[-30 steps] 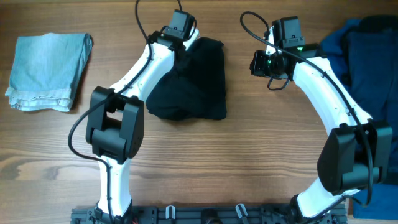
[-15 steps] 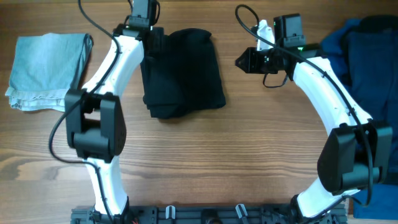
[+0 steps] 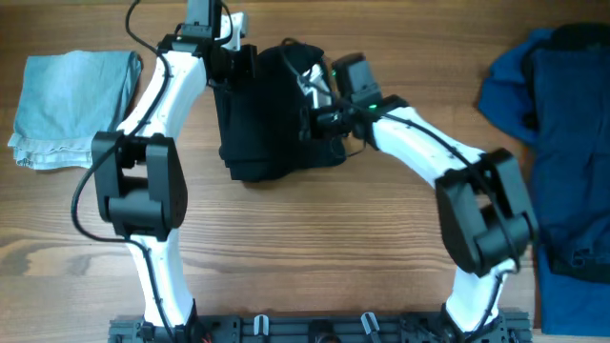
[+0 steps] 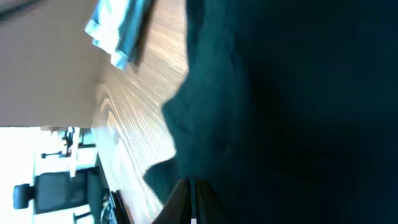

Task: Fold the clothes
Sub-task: 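Grasp the folded black shorts bundle with both grippers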

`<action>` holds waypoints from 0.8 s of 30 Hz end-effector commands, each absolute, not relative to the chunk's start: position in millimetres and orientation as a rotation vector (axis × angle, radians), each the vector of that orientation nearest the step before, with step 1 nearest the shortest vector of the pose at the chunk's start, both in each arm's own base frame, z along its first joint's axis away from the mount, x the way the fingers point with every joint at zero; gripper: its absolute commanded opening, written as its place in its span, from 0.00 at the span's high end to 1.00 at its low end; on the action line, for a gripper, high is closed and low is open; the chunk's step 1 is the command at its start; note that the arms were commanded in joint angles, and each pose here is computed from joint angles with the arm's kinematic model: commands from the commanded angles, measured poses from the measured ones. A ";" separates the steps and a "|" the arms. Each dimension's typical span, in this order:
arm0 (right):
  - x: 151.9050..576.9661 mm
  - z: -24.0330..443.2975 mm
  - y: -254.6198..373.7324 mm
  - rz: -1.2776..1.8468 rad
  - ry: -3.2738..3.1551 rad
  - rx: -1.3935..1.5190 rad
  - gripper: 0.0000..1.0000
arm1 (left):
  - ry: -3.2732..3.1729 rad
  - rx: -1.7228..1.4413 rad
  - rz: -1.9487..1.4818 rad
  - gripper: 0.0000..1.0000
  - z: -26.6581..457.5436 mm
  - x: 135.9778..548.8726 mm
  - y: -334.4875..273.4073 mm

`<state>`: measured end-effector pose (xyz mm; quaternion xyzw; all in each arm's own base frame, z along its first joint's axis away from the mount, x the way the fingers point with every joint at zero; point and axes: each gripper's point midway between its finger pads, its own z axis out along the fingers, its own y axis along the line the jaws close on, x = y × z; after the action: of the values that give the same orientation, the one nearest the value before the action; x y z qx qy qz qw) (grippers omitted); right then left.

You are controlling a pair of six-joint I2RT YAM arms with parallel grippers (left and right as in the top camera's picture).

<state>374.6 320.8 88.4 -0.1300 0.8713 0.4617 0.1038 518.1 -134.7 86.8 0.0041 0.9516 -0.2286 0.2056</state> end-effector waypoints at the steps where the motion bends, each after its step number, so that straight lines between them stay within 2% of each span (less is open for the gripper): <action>1: 362.8 49.1 324.2 1.387 2.684 -0.326 0.96 | 2.687 -0.073 -0.653 0.96 51.8 527.2 -110.9; 4: 364.3 33.5 316.4 1.298 2.742 -0.271 0.96 | 2.662 -0.140 -0.596 0.96 23.8 545.6 -81.5; 11: 363.9 -5.5 278.8 0.937 2.935 -0.015 0.96 | 2.582 -0.163 -0.557 0.96 26.3 566.2 -63.2; 14: 362.2 -20.7 273.6 0.891 2.975 0.053 0.96 | 2.503 -0.137 -0.553 0.96 55.5 576.6 -63.5; 18: 361.1 -22.5 273.8 0.895 2.985 0.077 0.96 | 2.376 -0.131 -0.554 0.95 127.9 580.3 -61.6; 21: 361.9 -18.0 279.0 0.943 2.969 0.059 0.96 | 2.358 -0.152 -0.558 0.83 169.5 563.6 -61.0; 22: 362.8 -11.8 284.1 1.002 2.950 0.043 0.96 | 2.378 -0.186 -0.560 0.74 176.9 554.0 -59.8; 23: 364.9 0.7 293.1 1.093 2.912 0.010 0.96 | 2.424 -0.220 -0.569 0.50 181.0 538.2 -60.0; 24: 366.4 11.8 299.4 1.153 2.881 -0.016 0.96 | 2.462 -0.233 -0.570 0.30 180.0 527.7 -60.0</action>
<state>365.5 288.6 2.9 0.0021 0.9414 0.3363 0.0242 550.1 -66.4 157.8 -0.0591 0.9226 -0.2153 0.3146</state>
